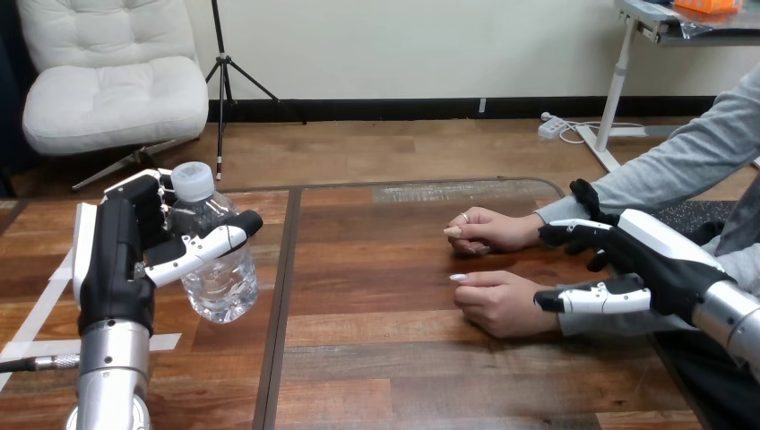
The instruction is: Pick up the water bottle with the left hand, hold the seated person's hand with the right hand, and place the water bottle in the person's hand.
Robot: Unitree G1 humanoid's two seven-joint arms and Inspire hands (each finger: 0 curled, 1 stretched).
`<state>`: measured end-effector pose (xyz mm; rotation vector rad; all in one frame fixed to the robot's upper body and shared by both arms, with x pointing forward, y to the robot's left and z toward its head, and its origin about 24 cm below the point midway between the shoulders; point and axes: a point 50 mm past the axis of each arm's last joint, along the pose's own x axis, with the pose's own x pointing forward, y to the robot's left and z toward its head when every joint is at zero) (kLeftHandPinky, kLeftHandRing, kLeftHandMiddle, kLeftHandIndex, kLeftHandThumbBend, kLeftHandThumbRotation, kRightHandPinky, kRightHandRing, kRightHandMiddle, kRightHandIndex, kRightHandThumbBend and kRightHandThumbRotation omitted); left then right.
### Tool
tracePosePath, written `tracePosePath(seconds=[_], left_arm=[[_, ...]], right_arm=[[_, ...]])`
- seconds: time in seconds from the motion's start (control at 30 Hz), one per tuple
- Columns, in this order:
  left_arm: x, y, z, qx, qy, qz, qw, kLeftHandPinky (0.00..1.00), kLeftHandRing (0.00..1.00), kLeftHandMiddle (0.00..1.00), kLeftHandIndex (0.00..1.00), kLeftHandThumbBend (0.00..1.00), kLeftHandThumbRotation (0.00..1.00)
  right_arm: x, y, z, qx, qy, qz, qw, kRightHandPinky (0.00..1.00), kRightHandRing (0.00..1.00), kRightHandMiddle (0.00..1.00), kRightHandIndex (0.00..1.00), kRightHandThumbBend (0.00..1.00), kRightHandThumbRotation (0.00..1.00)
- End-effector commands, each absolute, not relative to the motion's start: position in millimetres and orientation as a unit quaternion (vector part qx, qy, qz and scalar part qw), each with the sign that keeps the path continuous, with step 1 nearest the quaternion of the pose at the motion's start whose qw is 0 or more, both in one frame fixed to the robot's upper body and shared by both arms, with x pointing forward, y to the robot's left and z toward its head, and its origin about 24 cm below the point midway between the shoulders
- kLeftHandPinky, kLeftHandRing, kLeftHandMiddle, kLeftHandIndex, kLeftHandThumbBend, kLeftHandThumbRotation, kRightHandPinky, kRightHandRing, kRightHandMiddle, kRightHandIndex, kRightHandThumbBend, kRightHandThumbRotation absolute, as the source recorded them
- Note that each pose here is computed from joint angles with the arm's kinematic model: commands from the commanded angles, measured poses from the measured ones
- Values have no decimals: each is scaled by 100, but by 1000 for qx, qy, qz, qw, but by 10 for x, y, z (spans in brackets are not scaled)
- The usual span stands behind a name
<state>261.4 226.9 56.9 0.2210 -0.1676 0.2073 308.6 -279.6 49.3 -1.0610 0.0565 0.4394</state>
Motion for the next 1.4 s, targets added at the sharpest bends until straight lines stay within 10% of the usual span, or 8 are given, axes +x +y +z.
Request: tracePosePath(seconds=[0.0,1.37], left_arm=[[2685,2246,870,106,-150,103,977,28,34,39,38,74,0],[2668,2295,860,98,-149,100,979,28,33,39,39,72,0]], right_arm=[[3316,-2804,858,-532,-12,181,827,73,85,87,86,94,55],[3531,-2721,929,-571,35,190,798,78,87,88,86,100,11]])
